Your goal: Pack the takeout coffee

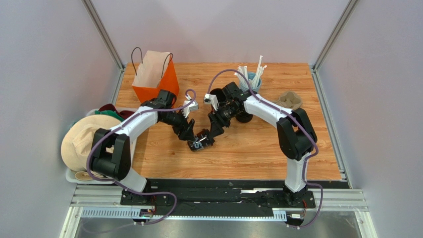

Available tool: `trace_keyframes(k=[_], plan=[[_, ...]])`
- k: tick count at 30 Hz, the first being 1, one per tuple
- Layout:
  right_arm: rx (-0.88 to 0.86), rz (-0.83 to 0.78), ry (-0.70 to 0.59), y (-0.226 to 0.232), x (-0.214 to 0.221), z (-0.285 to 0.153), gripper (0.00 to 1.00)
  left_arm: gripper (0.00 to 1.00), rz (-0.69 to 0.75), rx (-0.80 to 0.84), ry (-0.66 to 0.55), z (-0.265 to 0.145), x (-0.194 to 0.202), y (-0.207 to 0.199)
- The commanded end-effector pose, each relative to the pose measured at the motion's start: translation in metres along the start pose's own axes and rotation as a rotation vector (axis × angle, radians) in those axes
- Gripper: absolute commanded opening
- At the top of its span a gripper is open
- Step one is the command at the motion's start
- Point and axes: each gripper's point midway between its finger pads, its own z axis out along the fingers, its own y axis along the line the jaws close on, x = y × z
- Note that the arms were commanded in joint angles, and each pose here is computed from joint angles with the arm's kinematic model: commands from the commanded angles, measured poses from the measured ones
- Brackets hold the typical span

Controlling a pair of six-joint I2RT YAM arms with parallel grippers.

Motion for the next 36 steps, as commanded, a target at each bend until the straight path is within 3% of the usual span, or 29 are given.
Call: trace_keyframes(k=[1, 9, 12, 24, 33, 36], plan=[[-0.102, 0.105, -0.059, 0.004, -0.017, -0.005, 0.67, 0.89, 0.043, -0.067, 0.036, 0.006, 0.006, 0.014], [-0.102, 0.145, -0.07, -0.004, -0.015, 0.004, 0.69, 0.92, 0.046, -0.118, 0.09, 0.01, 0.021, 0.019], [-0.103, 0.153, -0.072, -0.004, -0.015, 0.005, 0.7, 0.99, 0.06, -0.093, 0.107, 0.012, 0.026, 0.011], [-0.112, 0.189, -0.061, -0.004, -0.009, 0.013, 0.7, 0.99, 0.107, 0.04, 0.156, 0.033, 0.029, -0.023], [-0.131, 0.226, -0.028, 0.002, 0.002, 0.021, 0.65, 0.99, 0.091, 0.07, 0.193, 0.048, 0.04, -0.022], [-0.133, 0.238, -0.021, 0.003, 0.004, 0.022, 0.64, 0.9, 0.091, 0.075, 0.2, 0.05, 0.042, -0.023]])
